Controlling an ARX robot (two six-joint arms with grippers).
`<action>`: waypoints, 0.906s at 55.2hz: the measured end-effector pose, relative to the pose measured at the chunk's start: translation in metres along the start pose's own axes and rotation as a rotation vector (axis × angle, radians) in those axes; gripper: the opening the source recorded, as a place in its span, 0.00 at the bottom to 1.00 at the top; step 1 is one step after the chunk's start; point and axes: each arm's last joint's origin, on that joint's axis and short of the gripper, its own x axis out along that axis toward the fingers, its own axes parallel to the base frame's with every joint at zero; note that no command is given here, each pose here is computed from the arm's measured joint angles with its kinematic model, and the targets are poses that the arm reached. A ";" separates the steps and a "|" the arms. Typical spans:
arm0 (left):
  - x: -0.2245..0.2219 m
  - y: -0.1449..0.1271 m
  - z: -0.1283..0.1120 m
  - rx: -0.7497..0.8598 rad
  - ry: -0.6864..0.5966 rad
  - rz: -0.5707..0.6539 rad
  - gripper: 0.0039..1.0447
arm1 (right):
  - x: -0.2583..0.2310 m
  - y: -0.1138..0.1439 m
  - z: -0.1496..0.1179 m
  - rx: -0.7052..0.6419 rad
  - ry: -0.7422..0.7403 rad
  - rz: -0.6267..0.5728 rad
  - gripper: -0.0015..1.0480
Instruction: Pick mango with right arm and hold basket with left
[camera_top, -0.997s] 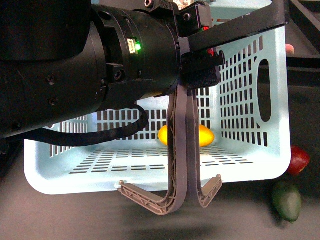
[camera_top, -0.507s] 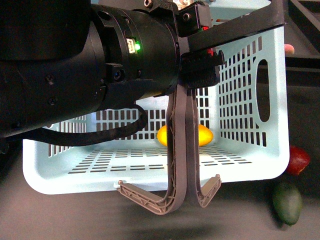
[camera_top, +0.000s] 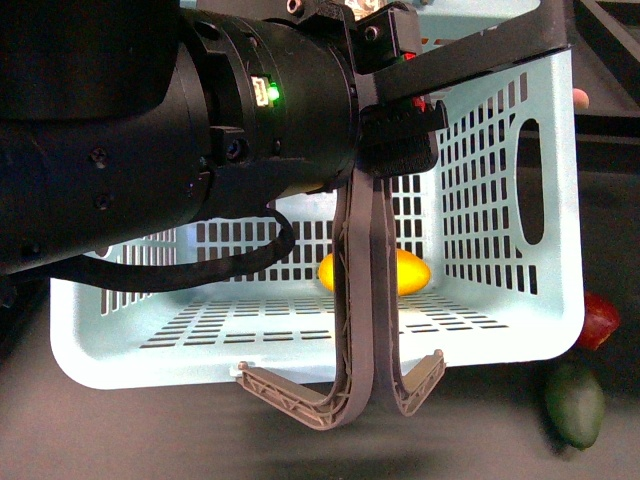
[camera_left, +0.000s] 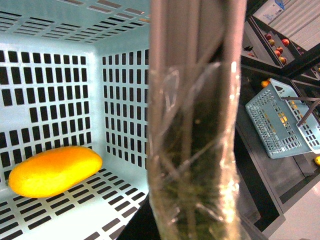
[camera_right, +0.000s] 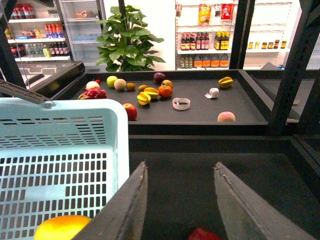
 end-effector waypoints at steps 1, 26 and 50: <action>0.000 0.000 0.000 0.000 0.000 0.000 0.05 | 0.000 0.000 0.000 -0.001 0.000 0.000 0.24; 0.000 0.000 0.000 0.000 0.000 0.000 0.05 | -0.013 0.000 -0.011 -0.010 -0.014 0.000 0.02; 0.000 0.000 0.000 0.000 0.000 0.000 0.05 | -0.021 0.000 -0.012 -0.010 -0.015 0.000 0.02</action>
